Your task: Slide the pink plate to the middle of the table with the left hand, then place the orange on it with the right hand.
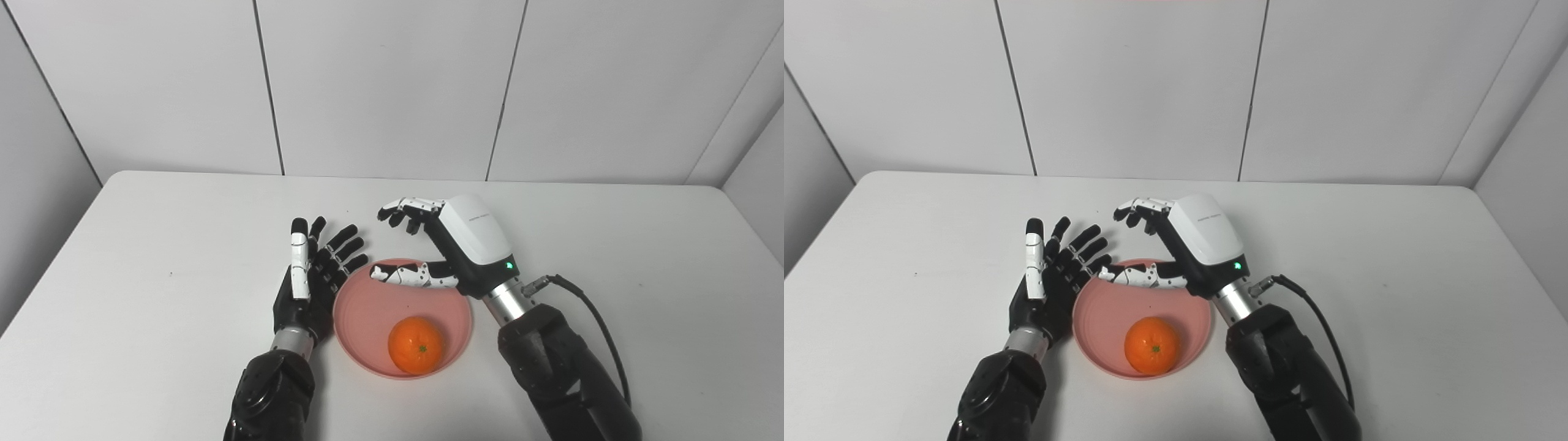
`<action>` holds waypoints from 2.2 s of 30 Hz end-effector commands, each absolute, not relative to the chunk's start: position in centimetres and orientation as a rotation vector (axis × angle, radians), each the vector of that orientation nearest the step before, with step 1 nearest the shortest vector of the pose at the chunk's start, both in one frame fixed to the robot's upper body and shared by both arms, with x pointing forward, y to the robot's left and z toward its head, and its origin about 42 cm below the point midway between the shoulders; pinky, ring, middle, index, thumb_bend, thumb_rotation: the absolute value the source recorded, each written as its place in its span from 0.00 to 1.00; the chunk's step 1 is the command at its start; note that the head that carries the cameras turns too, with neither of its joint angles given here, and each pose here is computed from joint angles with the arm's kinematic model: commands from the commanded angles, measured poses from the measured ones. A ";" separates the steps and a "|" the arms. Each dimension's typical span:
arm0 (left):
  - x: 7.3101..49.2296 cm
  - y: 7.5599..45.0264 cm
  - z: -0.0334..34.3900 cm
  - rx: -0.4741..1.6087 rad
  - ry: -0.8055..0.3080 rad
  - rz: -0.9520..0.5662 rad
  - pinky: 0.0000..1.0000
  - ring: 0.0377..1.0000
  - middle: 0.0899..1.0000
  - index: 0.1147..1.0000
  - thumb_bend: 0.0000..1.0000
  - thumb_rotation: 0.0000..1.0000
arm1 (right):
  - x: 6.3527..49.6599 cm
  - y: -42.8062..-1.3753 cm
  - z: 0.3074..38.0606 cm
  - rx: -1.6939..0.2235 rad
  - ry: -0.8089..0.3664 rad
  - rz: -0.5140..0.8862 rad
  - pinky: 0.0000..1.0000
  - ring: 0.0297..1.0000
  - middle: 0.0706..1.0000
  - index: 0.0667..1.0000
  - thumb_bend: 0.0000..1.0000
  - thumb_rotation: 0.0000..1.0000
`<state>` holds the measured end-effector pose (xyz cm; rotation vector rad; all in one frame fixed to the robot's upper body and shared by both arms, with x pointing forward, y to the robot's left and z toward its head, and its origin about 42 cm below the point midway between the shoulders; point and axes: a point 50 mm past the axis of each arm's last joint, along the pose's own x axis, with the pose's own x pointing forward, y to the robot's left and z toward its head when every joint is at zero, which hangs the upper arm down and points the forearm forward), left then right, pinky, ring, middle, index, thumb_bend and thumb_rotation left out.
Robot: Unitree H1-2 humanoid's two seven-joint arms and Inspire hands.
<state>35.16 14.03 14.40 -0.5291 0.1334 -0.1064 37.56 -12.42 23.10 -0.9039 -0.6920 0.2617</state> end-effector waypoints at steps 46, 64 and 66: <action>37.0 16.2 12.0 0.069 0.023 0.001 1.00 1.00 1.00 1.00 0.83 1.00 | 35.7 -17.5 8.3 -0.066 -0.008 -0.022 0.78 0.86 0.87 0.96 0.90 1.00; 36.4 15.7 11.9 0.039 0.027 0.017 1.00 1.00 1.00 1.00 0.82 1.00 | 35.6 -17.2 8.6 -0.024 0.012 -0.047 1.00 1.00 0.99 0.98 0.90 1.00; 36.4 15.7 12.0 0.036 0.031 0.016 1.00 1.00 1.00 1.00 0.82 1.00 | 35.6 -17.2 8.6 -0.022 0.013 -0.044 1.00 1.00 1.00 0.98 0.89 1.00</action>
